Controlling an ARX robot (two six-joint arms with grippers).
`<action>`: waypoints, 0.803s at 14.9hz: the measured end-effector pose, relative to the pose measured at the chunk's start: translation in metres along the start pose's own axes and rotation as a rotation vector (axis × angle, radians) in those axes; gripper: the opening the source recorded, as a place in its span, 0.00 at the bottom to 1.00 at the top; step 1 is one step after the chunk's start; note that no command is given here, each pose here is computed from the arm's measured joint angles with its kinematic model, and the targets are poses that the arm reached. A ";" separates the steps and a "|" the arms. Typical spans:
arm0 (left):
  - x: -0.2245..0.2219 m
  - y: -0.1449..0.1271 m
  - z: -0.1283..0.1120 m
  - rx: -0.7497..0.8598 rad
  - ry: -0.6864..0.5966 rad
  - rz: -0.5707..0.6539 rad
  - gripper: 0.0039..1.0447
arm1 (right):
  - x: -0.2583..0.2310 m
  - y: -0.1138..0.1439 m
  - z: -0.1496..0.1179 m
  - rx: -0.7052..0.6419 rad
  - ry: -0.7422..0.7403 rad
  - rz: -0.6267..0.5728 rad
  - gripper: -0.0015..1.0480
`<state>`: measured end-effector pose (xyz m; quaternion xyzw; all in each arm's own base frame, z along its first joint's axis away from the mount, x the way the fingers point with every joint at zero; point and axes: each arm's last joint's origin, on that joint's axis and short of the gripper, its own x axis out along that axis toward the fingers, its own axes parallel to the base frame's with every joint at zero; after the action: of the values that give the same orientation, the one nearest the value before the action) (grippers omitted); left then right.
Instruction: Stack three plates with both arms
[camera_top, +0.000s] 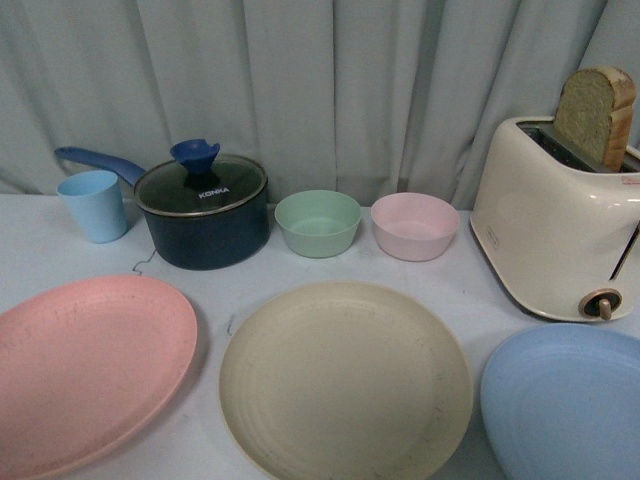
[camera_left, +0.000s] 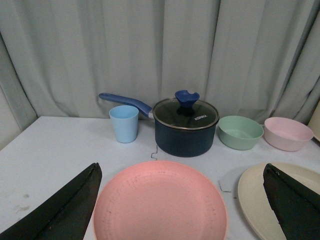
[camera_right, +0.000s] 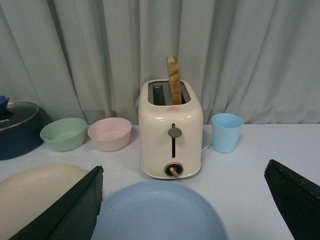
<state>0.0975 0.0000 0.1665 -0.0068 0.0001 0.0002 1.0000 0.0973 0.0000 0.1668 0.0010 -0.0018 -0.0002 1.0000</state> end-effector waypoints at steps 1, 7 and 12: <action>0.000 0.000 0.000 0.000 0.000 0.000 0.94 | 0.000 0.000 0.000 0.000 0.000 0.000 0.94; 0.000 0.000 0.000 0.000 0.000 0.000 0.94 | 0.000 0.000 0.000 0.000 0.000 0.000 0.94; 0.000 0.000 0.000 0.000 0.000 0.000 0.94 | 0.000 0.000 0.000 0.000 0.000 0.000 0.94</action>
<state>0.0975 0.0000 0.1665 -0.0068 0.0001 0.0002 1.0000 0.0973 0.0000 0.1668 0.0010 -0.0018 -0.0002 1.0000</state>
